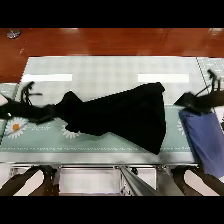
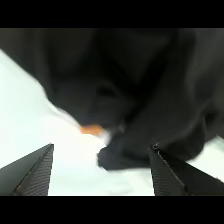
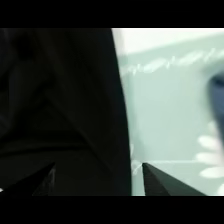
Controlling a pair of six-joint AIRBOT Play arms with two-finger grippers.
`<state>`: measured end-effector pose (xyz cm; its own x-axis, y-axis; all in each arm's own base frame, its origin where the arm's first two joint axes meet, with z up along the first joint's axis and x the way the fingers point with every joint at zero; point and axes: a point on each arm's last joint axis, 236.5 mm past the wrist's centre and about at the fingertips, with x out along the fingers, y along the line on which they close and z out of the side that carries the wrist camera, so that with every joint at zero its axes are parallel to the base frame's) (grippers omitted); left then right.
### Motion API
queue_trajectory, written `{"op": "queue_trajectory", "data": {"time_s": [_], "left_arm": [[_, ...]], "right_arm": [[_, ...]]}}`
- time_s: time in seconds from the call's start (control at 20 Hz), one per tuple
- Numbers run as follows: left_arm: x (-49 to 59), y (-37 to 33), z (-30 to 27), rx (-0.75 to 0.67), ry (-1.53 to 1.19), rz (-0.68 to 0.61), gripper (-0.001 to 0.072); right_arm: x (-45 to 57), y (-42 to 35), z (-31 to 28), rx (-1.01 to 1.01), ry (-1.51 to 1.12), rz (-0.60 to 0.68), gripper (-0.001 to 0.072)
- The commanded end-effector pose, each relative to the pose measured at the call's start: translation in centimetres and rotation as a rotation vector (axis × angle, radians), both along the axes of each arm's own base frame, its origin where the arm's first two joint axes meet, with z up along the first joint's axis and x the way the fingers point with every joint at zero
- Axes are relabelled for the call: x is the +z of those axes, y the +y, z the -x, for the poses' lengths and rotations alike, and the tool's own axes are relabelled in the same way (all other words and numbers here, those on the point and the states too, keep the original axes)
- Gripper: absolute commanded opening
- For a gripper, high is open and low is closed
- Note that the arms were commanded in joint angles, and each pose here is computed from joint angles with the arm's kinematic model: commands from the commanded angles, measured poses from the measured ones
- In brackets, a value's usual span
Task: Fold the shirts.
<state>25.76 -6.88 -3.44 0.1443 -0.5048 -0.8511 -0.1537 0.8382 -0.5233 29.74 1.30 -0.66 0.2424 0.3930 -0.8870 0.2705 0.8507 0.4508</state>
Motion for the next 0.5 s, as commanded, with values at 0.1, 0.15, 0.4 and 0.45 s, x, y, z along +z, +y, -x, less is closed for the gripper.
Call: {"op": "queue_trajectory", "data": {"time_s": [0.1,0.15,0.4,0.45], "left_arm": [[-1.8,-5.0,1.1,0.113,-0.018,0.284,0.0703],[-1.8,-5.8,1.2,0.093,-0.011,0.300,0.0702],[-2.4,-9.2,1.6,-0.023,-0.007,0.328,0.0263],[-2.1,-9.4,1.2,-0.046,-0.033,0.333,0.0033]], "right_arm": [[-5.4,3.5,6.3,-0.045,0.080,-0.113,0.0617],[-5.9,3.7,6.8,-0.046,0.098,-0.119,0.0617],[-6.6,3.7,6.7,-0.072,0.095,-0.119,0.0617],[-6.7,3.6,6.7,-0.076,0.097,-0.121,0.0617]]}}
